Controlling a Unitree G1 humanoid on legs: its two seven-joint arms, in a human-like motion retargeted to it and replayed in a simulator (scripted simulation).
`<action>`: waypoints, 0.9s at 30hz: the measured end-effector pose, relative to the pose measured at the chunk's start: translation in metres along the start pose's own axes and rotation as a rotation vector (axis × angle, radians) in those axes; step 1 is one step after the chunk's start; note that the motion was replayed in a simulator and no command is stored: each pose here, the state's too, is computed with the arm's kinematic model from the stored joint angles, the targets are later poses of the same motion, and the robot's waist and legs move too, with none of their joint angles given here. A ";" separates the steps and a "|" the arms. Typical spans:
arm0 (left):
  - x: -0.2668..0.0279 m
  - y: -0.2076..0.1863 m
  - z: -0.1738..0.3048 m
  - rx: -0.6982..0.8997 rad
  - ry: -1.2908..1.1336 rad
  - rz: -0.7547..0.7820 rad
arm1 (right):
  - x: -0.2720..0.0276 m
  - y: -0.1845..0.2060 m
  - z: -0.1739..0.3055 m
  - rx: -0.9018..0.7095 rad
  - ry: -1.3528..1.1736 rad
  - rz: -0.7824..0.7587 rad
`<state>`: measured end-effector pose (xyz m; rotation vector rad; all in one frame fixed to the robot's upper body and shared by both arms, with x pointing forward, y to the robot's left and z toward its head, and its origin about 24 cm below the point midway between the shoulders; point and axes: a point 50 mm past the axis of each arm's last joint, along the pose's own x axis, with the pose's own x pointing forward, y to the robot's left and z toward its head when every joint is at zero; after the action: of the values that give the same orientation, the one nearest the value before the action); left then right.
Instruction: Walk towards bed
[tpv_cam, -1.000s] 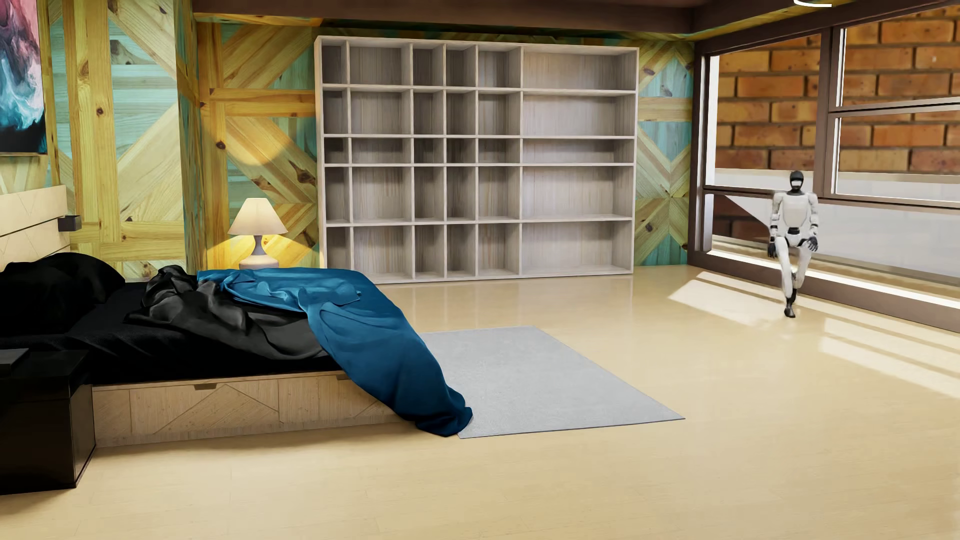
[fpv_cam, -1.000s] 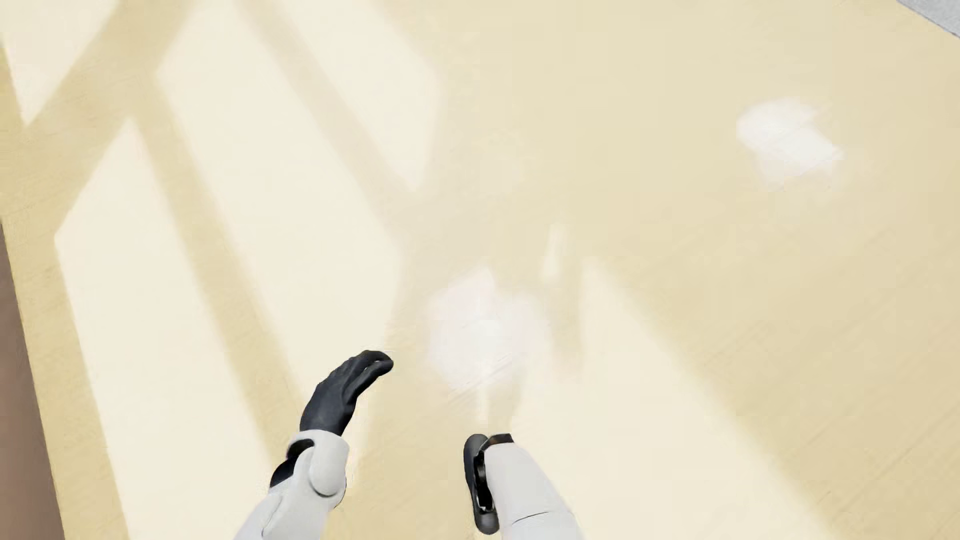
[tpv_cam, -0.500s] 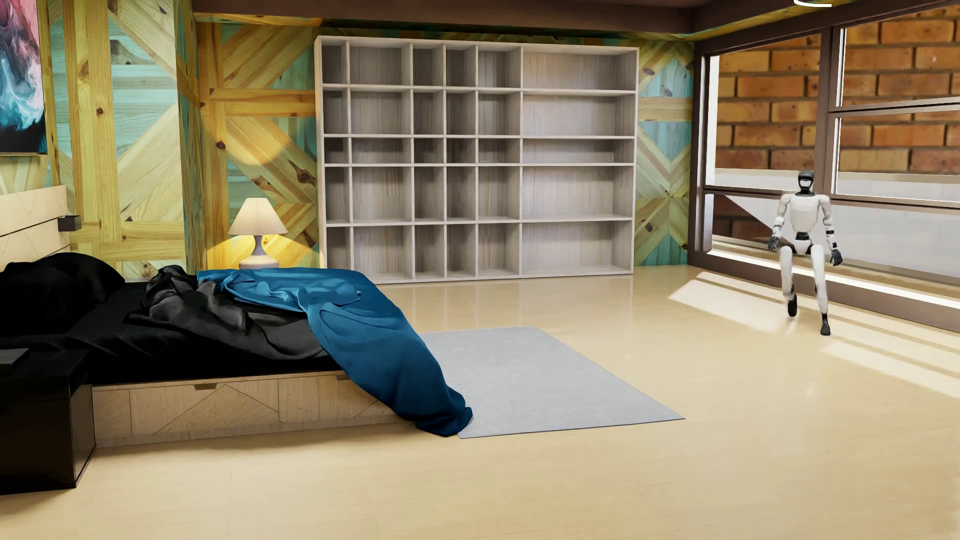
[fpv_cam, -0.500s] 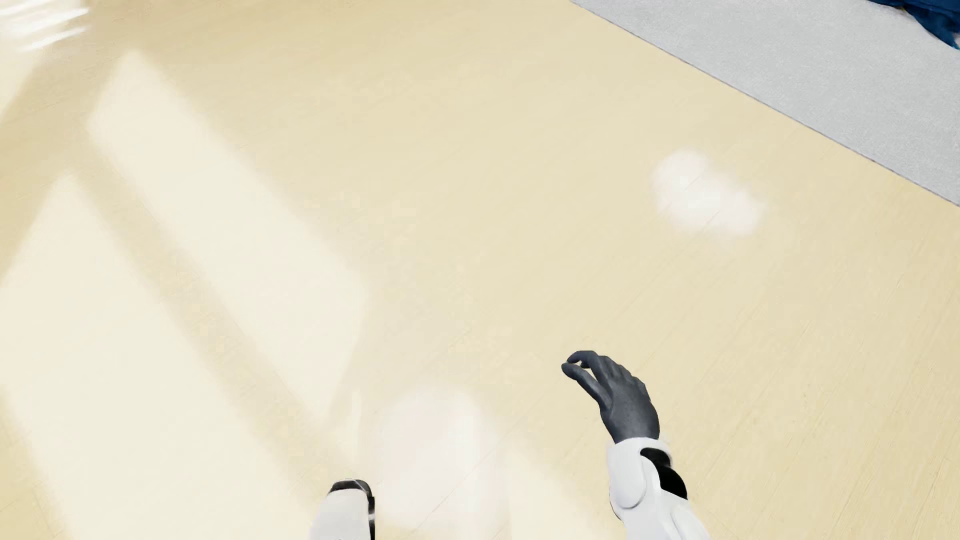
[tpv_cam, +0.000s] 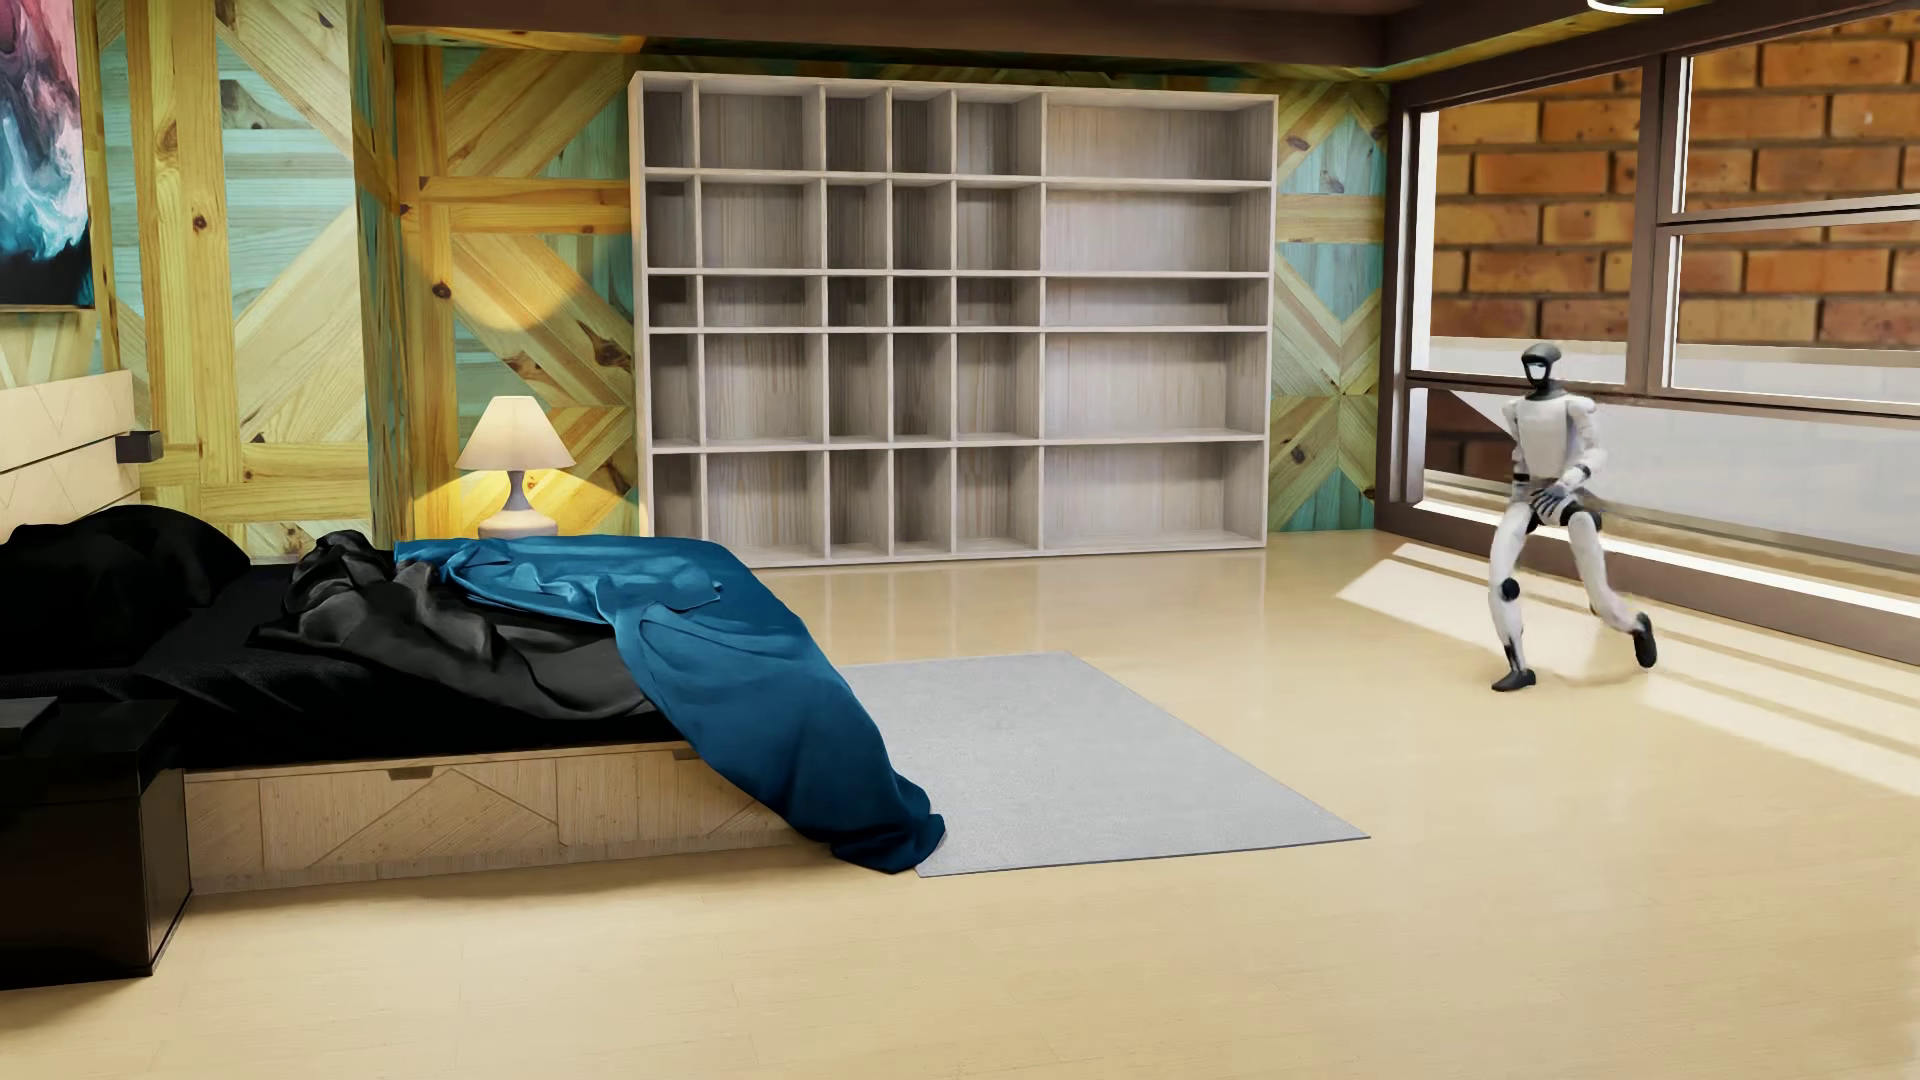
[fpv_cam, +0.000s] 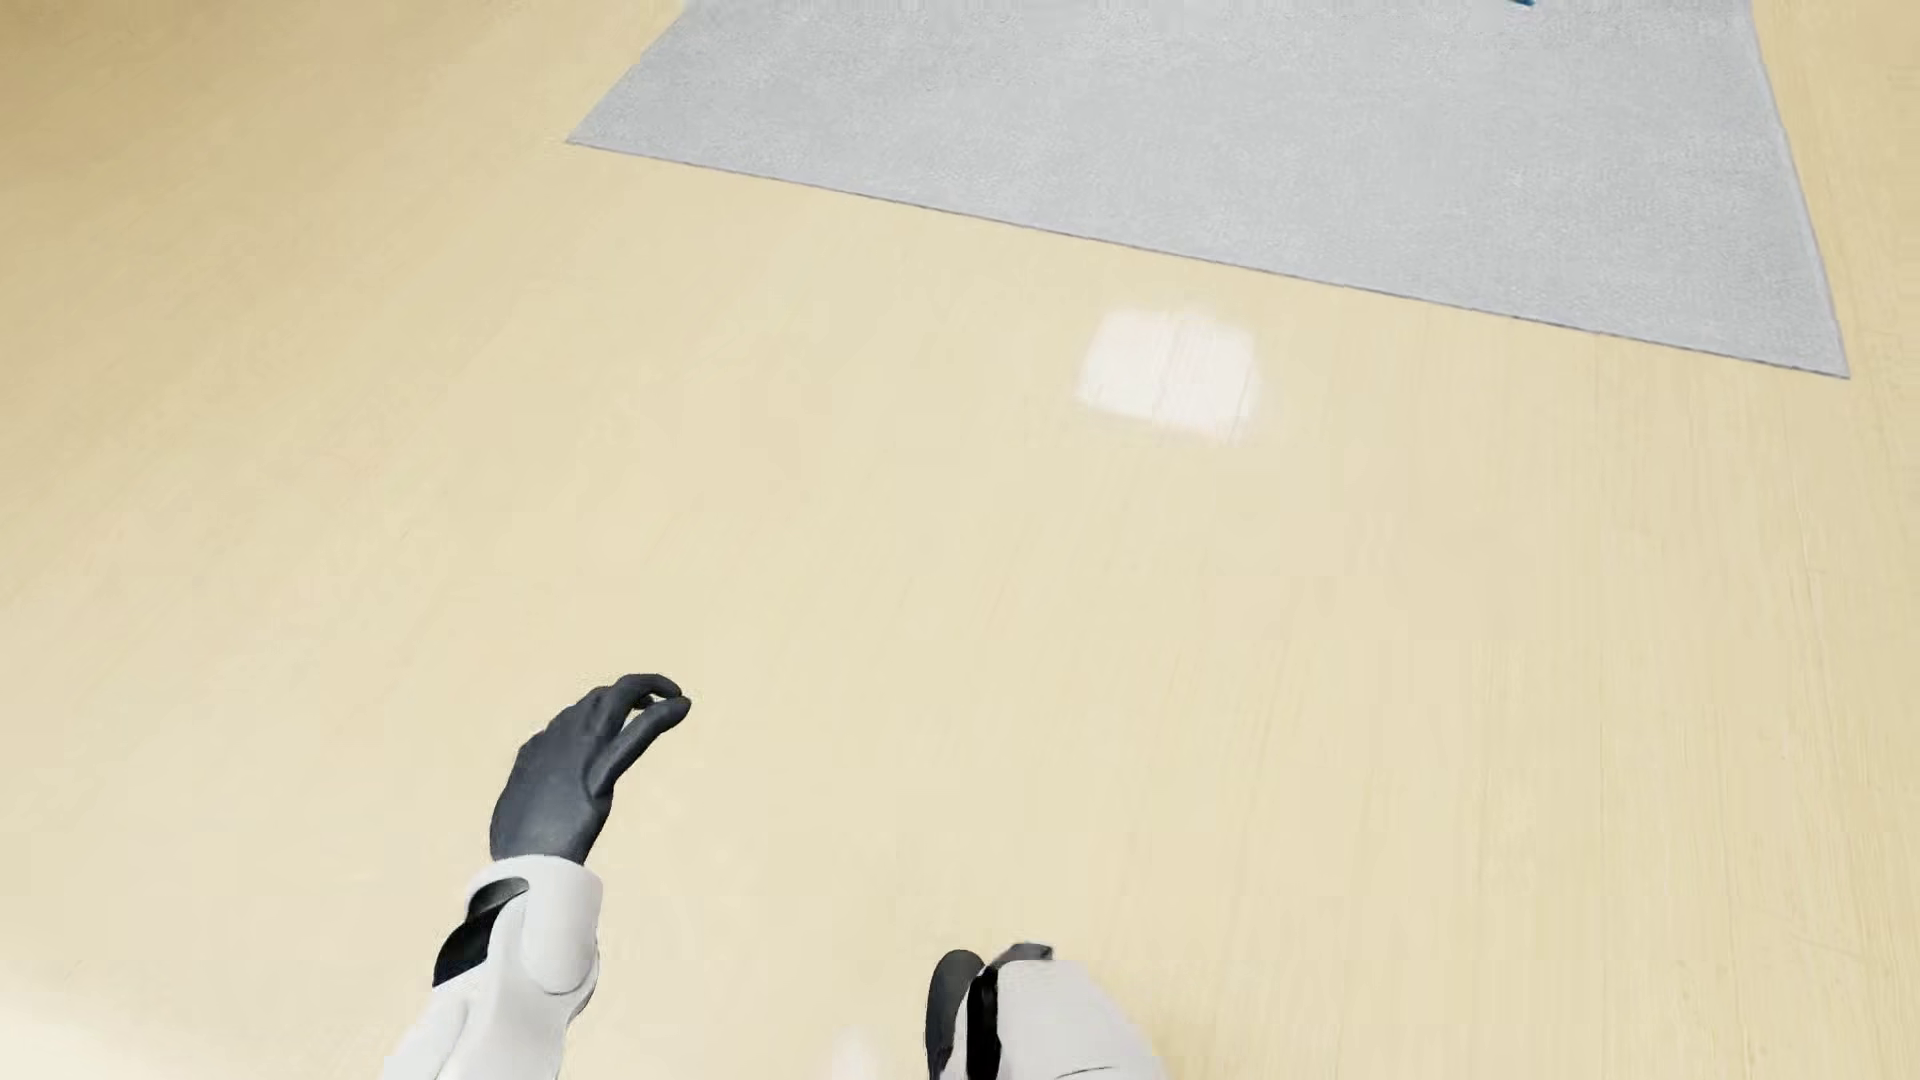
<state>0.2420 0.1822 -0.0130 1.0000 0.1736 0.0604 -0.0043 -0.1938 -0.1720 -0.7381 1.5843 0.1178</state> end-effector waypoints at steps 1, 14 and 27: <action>-0.010 -0.019 -0.015 0.081 0.057 -0.120 | -0.002 -0.010 0.031 -0.087 -0.110 -0.042; -0.216 -0.135 -0.123 0.070 0.800 -0.885 | -0.181 -0.137 0.253 -0.209 -1.372 -0.705; 0.034 -0.005 0.023 0.000 -0.074 -0.041 | 0.007 -0.023 -0.030 -0.453 -0.079 -0.020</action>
<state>0.2797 0.1647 -0.0087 0.9966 0.1261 -0.0137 -0.0182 -0.2292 -0.1655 -1.0844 1.4889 0.4975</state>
